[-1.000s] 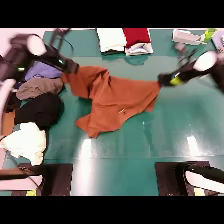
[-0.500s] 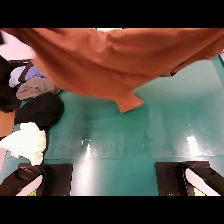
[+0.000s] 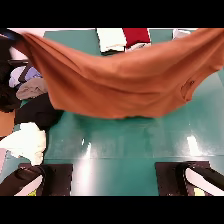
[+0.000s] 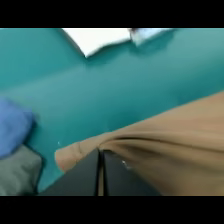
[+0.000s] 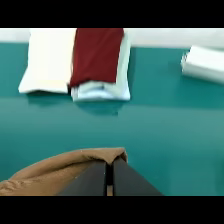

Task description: Fold the shirts.

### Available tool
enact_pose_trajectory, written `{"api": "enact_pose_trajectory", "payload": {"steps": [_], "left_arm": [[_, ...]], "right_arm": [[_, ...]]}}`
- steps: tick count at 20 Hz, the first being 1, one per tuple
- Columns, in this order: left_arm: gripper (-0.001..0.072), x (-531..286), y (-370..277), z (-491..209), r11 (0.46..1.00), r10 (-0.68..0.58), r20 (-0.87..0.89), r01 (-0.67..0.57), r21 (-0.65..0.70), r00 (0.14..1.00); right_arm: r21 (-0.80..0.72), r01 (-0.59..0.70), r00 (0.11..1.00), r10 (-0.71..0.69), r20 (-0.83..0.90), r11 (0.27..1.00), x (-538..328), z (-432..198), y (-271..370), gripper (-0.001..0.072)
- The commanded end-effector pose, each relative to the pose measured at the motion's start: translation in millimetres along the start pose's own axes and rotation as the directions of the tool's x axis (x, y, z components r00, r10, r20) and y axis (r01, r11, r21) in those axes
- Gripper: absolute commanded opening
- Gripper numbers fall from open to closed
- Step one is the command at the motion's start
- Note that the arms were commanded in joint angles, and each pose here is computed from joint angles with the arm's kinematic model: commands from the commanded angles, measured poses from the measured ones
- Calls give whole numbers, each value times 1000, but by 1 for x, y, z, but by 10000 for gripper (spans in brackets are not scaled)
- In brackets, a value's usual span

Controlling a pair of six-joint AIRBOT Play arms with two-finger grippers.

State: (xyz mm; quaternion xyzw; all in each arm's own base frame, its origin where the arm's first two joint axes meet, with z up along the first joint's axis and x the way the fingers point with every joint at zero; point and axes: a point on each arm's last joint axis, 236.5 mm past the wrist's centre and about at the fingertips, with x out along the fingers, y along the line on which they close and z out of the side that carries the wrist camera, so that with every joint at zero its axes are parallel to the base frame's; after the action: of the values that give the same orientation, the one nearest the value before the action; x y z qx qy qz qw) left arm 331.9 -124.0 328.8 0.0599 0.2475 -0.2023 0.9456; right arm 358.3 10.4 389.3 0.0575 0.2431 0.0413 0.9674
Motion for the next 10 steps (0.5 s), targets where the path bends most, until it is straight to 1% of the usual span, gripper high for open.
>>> {"api": "enact_pose_trajectory", "payload": {"steps": [1,4,6,9,10], "left_arm": [[22,101,6,-71,999,-27,-253,17,-40,967],[22,203,21,-123,998,-12,-335,-9,-60,942],[22,254,28,-162,998,-1,-403,-23,-55,915],[23,282,33,-208,999,4,-504,-30,-44,864],[41,284,33,-213,999,5,-516,-30,-40,856]], "right_arm": [[57,-6,973,19,-232,998,95,-58,-14,21],[86,-2,919,35,-393,996,181,-121,-19,22],[99,1,879,46,-475,995,227,-164,-19,23],[99,-5,834,59,-549,995,262,-200,-13,23],[99,-8,830,62,-554,995,268,-203,-11,26]]}}
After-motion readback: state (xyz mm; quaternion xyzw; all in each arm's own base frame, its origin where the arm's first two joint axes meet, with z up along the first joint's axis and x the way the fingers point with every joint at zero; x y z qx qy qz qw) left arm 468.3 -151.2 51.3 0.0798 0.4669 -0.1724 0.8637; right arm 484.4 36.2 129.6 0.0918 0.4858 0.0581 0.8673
